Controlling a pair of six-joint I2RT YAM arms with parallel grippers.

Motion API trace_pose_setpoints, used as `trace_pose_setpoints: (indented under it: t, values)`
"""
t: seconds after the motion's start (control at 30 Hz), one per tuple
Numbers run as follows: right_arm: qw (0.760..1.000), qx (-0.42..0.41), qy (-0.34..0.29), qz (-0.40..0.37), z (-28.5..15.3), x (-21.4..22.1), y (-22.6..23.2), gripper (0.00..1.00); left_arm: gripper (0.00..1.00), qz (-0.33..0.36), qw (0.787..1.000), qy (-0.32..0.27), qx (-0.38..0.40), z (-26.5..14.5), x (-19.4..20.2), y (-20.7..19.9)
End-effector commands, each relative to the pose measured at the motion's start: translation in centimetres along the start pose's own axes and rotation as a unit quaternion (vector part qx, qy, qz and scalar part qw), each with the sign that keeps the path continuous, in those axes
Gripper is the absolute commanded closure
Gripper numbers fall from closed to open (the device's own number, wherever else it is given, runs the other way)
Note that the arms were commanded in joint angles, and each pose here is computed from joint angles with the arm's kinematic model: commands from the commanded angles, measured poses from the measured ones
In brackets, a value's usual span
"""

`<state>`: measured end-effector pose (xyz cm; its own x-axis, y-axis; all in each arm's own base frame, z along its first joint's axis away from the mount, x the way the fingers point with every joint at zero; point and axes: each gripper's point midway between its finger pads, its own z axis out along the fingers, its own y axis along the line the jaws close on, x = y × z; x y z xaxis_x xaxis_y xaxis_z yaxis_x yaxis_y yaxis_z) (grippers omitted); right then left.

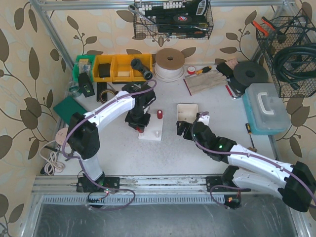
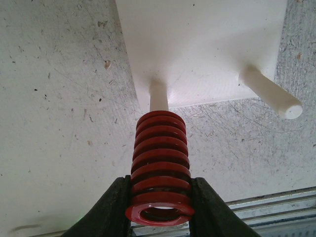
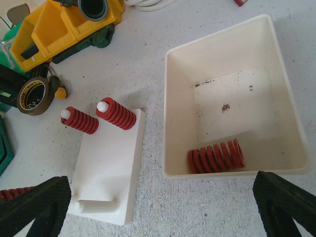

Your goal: Install the large spring

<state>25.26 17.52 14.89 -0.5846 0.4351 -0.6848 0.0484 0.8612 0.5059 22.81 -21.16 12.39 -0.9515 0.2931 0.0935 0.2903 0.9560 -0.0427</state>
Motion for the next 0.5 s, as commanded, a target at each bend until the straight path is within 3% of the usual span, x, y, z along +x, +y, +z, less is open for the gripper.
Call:
trace_pose_setpoints:
  t: [0.0,0.47]
  values:
    - [1.000,-0.007,-0.012,-0.001,-0.19,-0.78,0.84,0.00,1.00,0.001,1.000,0.006,0.013,-0.12,-0.18,-0.26]
    - [1.000,-0.006,-0.008,-0.004,0.04,-0.59,0.99,0.01,1.00,0.000,1.000,0.016,0.021,0.79,-0.95,-0.87]
